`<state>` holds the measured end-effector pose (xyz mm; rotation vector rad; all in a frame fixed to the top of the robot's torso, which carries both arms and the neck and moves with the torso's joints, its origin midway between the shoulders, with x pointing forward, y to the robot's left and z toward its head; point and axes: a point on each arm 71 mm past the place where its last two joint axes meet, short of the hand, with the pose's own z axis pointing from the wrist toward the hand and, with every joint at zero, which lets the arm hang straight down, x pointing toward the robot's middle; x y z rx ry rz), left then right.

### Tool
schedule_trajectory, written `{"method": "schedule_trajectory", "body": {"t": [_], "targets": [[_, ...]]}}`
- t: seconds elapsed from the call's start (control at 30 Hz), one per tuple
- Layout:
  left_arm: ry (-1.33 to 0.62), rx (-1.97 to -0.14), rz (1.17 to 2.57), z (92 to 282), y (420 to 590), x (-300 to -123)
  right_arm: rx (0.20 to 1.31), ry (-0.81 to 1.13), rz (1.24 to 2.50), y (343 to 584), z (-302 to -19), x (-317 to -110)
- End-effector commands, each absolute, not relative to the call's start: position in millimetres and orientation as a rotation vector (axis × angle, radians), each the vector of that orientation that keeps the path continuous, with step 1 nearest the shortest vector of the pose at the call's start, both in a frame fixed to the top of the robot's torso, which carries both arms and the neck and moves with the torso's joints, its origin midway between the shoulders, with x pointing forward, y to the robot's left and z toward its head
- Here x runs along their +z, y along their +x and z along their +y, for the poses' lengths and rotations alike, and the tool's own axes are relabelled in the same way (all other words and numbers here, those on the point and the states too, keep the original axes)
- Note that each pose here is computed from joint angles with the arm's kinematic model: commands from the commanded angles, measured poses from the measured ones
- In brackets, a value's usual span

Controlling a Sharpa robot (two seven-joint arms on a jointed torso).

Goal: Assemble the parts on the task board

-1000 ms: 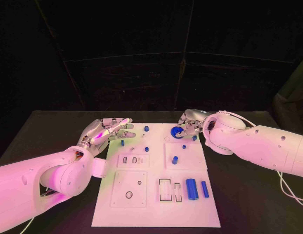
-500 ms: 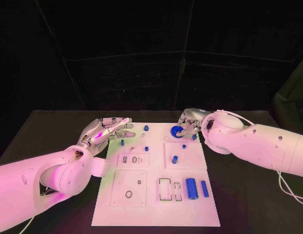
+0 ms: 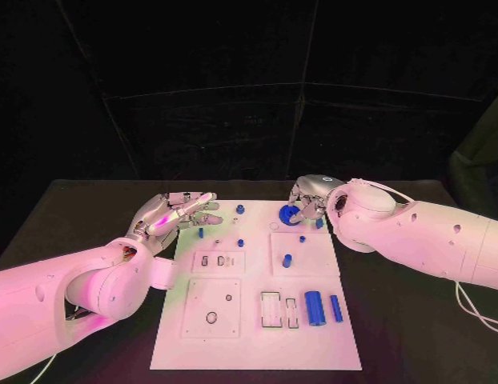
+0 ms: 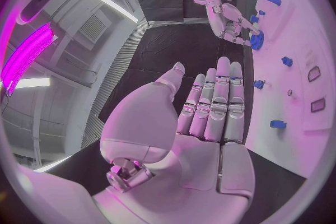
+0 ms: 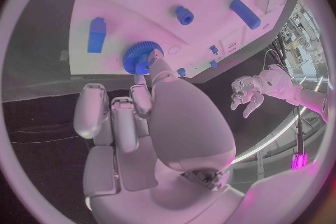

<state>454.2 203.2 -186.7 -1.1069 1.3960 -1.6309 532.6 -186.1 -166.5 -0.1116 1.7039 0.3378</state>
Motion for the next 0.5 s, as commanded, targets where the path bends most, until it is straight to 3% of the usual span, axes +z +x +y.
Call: {"method": "schedule_trajectory", "body": {"t": [0.03, 0.5], "targets": [[-1.101, -1.648, 1.399, 201.9, 454.0, -185.5, 0.366, -0.147, 1.605, 529, -178, -159], [-1.101, -1.647, 1.398, 202.5, 453.7, -185.3, 0.497, -0.170, 1.509, 518, -130, -148]]}}
